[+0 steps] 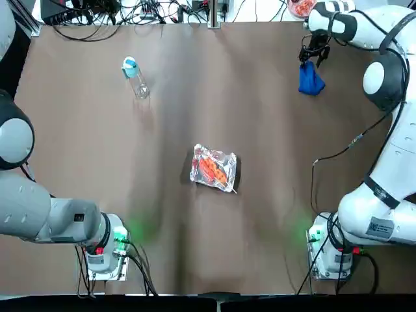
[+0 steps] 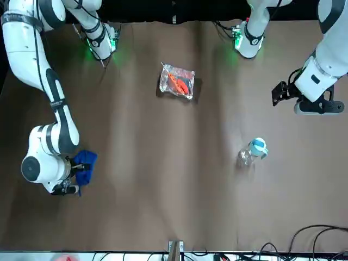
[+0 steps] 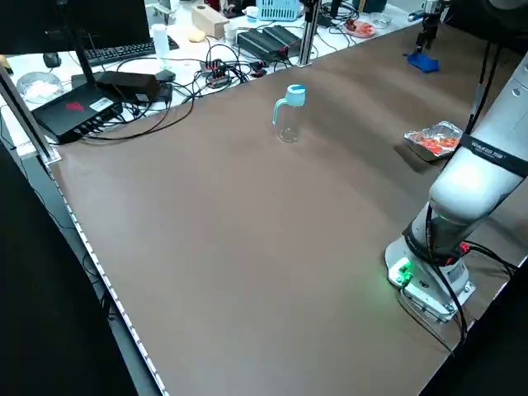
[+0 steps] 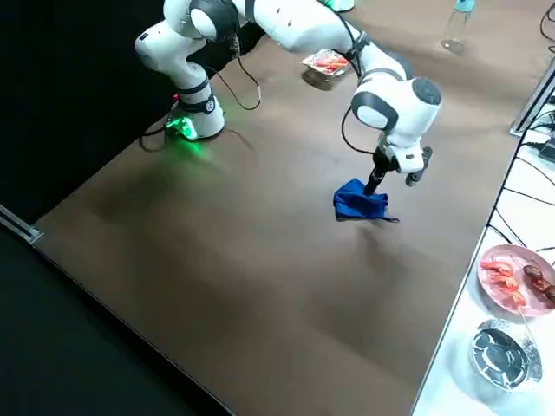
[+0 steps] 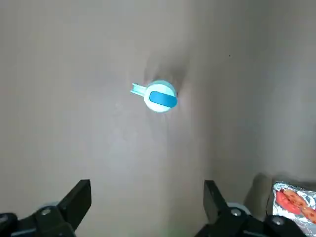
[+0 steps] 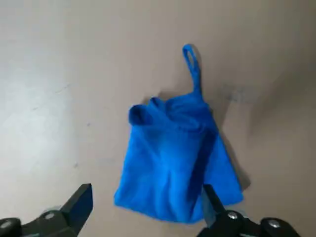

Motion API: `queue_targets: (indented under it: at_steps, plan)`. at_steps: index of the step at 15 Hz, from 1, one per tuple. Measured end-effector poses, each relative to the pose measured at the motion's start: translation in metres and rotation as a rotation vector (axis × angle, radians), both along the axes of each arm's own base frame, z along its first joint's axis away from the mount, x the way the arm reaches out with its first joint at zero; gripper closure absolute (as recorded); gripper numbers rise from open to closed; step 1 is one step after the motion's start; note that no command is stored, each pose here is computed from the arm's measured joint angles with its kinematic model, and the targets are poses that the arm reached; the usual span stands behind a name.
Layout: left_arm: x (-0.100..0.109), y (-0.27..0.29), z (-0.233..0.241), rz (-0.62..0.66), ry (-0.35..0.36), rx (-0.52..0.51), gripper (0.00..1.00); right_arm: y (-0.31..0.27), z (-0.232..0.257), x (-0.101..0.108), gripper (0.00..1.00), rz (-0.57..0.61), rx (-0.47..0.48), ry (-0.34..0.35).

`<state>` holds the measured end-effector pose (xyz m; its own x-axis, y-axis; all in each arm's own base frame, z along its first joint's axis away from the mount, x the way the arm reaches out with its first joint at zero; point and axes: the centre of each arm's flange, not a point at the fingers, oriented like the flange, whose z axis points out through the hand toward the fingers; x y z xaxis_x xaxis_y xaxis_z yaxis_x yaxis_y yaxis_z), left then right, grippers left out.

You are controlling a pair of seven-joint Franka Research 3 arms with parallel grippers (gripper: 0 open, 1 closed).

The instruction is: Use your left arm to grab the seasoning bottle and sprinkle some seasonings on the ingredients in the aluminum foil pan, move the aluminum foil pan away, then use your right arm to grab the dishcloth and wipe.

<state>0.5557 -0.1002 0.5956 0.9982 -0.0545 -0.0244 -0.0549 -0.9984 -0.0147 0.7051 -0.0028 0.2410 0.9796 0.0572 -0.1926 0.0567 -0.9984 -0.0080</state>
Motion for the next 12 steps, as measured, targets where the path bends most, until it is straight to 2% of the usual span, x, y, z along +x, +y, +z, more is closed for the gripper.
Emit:
queue_targets:
  at_steps: [2,5,9,12]
  plan:
    - [0.000,-0.002,0.000,-0.005,0.000,0.000,0.00,0.005,0.028,0.000,0.02,-0.008,0.017,-0.001]
    - [0.000,-0.002,0.000,-0.003,0.000,0.000,0.00,0.011,0.112,0.001,0.01,-0.010,0.023,-0.093]
    - [0.001,0.001,0.006,0.002,-0.014,-0.002,0.00,0.026,0.238,-0.036,0.00,0.012,-0.005,-0.117]
    - [0.001,0.002,0.010,0.004,-0.021,-0.004,0.00,0.047,0.289,-0.065,0.00,0.043,-0.019,-0.106]
